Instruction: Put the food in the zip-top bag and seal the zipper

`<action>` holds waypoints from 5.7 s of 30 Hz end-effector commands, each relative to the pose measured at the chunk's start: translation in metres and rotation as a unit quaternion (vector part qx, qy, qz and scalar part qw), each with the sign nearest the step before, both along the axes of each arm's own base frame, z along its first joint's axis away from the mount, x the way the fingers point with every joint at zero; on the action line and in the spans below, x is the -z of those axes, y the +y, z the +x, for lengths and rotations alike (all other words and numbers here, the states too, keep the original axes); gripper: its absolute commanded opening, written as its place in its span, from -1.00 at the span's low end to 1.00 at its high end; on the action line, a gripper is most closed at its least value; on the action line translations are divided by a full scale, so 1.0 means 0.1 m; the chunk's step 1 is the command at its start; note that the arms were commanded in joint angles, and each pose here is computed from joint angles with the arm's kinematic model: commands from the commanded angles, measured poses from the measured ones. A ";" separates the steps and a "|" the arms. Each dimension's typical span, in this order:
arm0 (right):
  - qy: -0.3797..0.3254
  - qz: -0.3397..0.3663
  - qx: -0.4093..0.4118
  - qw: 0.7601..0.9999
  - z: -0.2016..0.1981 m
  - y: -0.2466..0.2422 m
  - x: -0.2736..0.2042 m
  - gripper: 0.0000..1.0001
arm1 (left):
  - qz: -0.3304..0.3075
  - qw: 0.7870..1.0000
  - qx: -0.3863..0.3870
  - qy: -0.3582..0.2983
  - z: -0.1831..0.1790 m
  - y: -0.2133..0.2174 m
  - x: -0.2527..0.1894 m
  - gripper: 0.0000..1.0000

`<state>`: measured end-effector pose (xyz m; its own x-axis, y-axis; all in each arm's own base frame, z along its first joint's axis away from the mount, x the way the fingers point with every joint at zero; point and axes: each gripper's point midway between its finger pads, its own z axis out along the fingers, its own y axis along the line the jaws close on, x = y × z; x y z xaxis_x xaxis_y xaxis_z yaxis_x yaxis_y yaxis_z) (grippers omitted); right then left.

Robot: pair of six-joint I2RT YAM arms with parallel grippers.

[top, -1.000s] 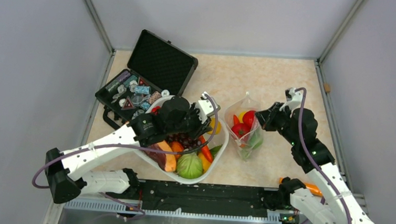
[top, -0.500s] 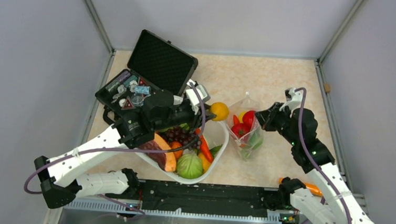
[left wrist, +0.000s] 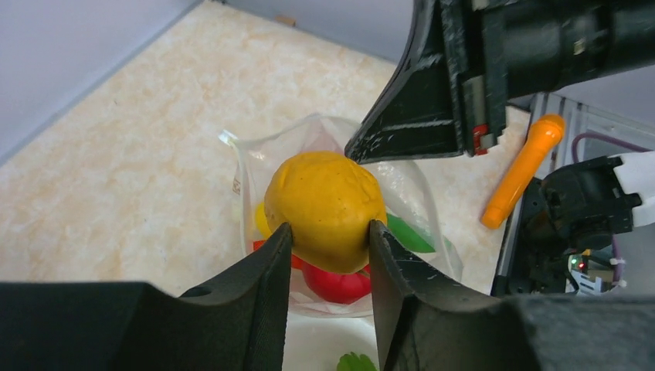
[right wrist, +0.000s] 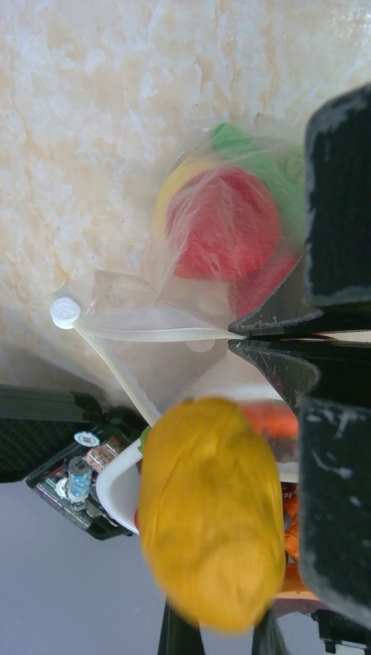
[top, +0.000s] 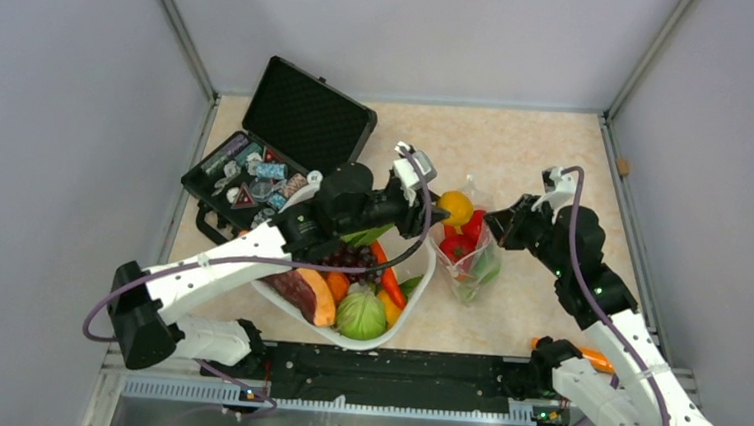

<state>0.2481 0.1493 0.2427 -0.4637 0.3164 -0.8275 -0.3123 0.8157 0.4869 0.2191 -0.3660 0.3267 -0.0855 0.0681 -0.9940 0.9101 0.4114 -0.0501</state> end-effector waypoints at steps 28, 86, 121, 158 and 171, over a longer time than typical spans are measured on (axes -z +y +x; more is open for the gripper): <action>-0.049 -0.043 0.061 0.996 0.03 -0.30 -0.45 -1.00 | 0.047 0.996 -0.077 -0.008 -0.12 0.69 0.14 0.96; -0.061 0.031 0.042 0.997 0.00 -0.13 -0.49 -1.00 | 0.223 0.939 -0.061 0.255 -0.59 1.46 1.14 0.66; -0.058 0.023 0.037 0.997 0.03 -0.12 -0.47 -1.00 | 0.497 0.807 -0.104 0.301 -0.82 1.64 1.74 0.60; -0.066 0.007 0.050 0.997 -0.03 -0.21 -0.45 -1.00 | 0.397 0.872 -0.158 0.240 -0.38 1.24 1.31 -0.90; -0.061 0.010 0.048 0.997 -0.01 -0.19 -0.44 -1.00 | 0.236 0.937 -0.199 0.162 -0.10 1.24 0.89 0.30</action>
<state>0.2444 0.1282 0.2666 -0.3818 0.3504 -0.8553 -0.2581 0.8481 0.4627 0.2021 -0.2272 0.2267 -0.5452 0.4340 -0.7172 0.6157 0.7880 0.0088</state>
